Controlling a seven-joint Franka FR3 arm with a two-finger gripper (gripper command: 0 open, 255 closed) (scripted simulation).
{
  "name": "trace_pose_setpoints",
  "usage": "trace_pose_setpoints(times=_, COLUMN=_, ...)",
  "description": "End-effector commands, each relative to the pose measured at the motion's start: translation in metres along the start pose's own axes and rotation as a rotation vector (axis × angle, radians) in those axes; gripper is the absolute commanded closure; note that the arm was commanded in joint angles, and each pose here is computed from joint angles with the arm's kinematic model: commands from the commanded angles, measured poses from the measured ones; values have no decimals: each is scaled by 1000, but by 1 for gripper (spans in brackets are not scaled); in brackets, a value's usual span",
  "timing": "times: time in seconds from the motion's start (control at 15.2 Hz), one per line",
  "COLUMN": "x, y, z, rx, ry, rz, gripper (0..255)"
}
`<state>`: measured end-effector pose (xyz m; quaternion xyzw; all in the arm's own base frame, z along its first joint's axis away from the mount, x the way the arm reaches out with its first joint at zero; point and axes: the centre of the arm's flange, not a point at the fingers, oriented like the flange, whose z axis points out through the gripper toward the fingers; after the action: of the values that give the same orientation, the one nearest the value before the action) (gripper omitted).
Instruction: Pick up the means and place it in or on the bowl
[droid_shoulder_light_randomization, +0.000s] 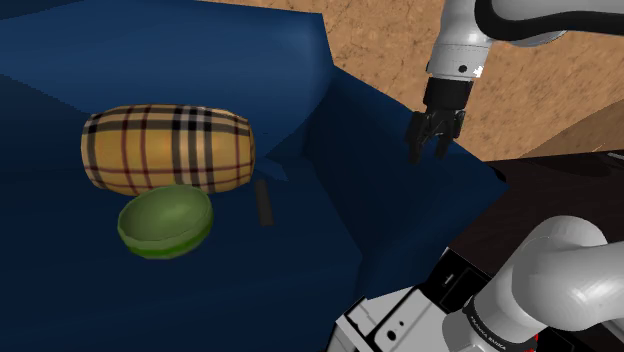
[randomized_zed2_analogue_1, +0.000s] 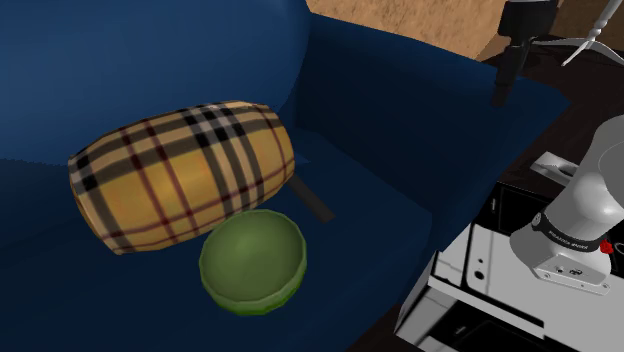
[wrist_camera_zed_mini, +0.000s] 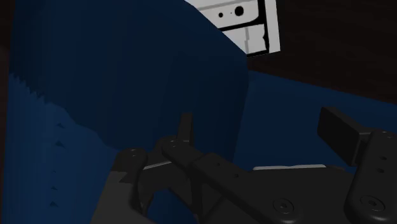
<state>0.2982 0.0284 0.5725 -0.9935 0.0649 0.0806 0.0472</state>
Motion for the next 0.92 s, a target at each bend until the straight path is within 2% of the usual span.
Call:
trace_pose_setpoints(times=0.0, x=0, y=0, z=0, rx=0, ry=0, rz=0, gripper=0)
trace_pose_setpoints(times=0.86, x=118, y=-94, z=77, rx=22, ry=3, rz=109, gripper=0)
